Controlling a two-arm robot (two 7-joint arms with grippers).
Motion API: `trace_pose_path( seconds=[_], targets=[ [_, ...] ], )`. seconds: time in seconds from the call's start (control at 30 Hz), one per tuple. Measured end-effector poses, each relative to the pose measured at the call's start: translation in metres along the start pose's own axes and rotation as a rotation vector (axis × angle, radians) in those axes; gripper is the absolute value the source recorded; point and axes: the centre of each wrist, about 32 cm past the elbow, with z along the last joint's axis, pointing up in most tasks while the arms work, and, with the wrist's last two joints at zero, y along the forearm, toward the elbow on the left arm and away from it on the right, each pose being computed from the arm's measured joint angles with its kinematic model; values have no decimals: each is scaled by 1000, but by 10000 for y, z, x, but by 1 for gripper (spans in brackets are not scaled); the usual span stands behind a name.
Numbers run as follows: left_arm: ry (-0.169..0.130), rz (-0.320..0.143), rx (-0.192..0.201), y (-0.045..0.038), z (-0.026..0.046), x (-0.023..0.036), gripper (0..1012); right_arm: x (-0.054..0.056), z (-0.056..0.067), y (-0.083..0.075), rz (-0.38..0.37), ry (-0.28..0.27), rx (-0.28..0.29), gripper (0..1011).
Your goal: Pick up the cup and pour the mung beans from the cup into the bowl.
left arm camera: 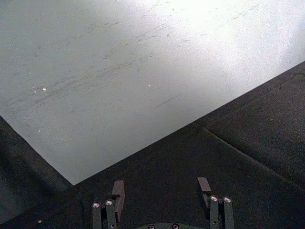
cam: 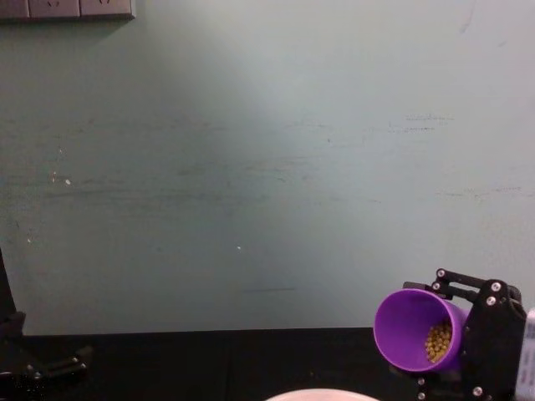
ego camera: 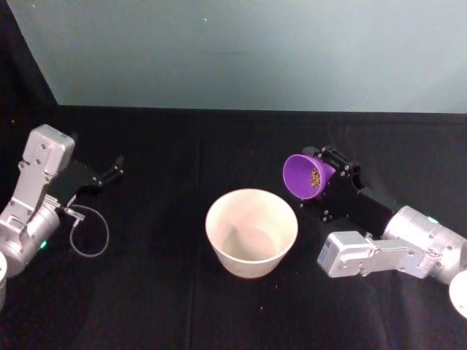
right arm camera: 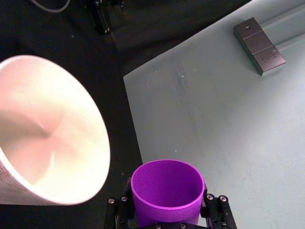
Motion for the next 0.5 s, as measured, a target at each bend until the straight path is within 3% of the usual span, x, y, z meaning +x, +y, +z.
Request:
trace_pose_path(
  seconds=[0.27, 0.5],
  targets=[
    [0, 0, 0, 0, 0, 0, 1000, -37, 20, 52, 2, -103, -21, 741],
    [0, 0, 0, 0, 0, 0, 1000, -63, 21, 90, 5, -156, -27, 741]
  ],
)
